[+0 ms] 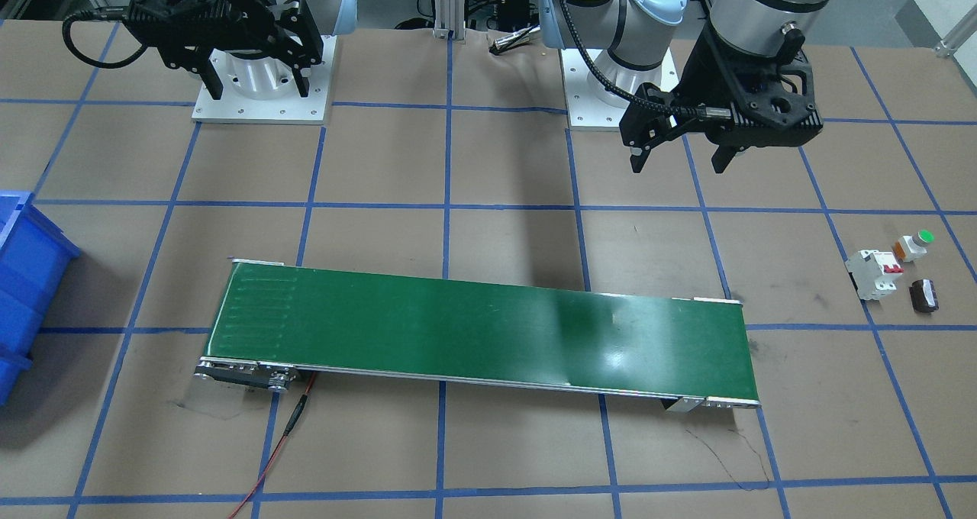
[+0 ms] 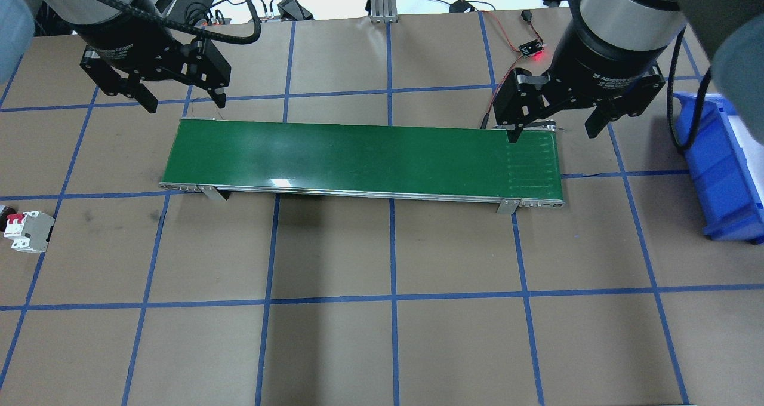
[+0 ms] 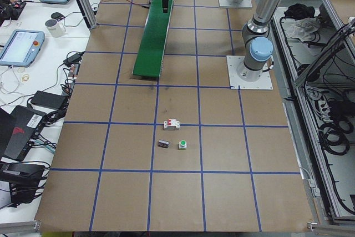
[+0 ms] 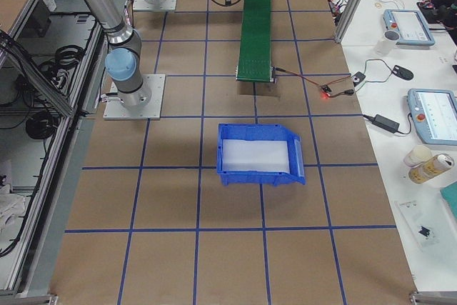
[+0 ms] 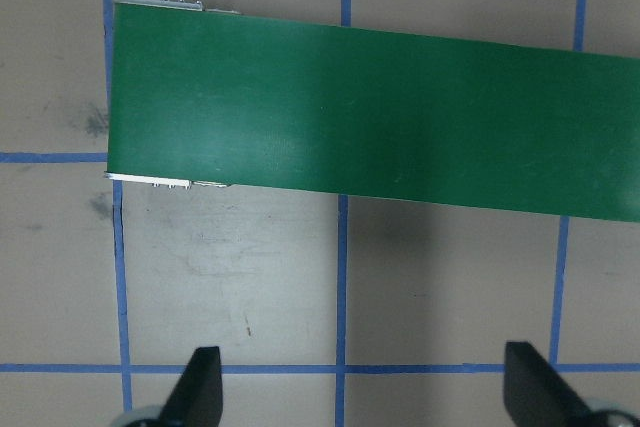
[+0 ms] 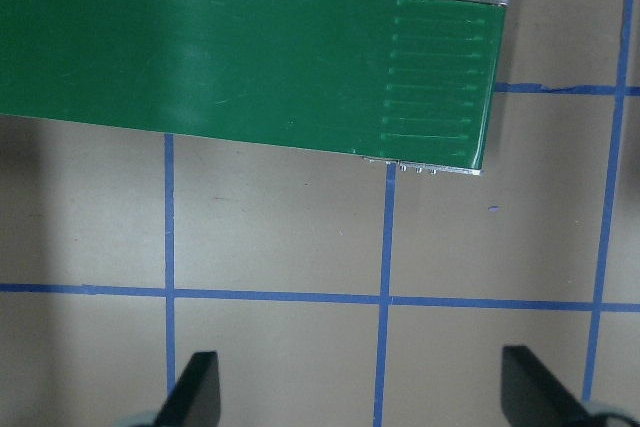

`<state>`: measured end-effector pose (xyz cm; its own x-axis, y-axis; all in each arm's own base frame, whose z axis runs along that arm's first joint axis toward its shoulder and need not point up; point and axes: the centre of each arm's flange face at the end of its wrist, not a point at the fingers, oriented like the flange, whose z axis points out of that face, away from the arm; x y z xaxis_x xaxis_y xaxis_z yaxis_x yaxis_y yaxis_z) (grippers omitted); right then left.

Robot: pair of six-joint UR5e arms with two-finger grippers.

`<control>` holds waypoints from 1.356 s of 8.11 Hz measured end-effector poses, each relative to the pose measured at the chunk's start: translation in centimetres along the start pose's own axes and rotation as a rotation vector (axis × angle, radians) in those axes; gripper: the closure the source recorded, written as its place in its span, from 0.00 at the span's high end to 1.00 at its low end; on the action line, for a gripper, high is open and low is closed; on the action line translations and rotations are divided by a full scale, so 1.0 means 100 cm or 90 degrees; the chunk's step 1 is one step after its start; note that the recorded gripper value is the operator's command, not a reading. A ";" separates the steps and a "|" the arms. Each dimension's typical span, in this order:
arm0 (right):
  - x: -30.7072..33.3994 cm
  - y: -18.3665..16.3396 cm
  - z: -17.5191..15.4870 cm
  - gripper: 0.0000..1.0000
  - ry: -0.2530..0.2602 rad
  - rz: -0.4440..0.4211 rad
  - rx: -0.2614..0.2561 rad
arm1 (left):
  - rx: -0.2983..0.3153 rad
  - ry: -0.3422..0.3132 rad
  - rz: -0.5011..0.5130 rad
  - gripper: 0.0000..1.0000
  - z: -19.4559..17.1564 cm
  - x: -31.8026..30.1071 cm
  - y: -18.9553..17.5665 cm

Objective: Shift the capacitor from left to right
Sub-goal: 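Move the left gripper down toward the brown capacitor beside the conveyor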

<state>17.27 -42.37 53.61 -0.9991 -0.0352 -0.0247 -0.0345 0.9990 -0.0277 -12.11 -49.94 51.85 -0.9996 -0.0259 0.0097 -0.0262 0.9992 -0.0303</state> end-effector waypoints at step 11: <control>0.000 0.000 0.000 1.00 0.000 0.000 0.000 | 0.037 -0.034 -0.012 1.00 0.027 -0.280 -0.041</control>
<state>17.27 -42.34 53.58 -0.9991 -0.0352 -0.0241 -0.0346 0.9990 -0.0273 15.99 -53.38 48.97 -0.9979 -0.0484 -0.0429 -0.0445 0.9951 -0.0884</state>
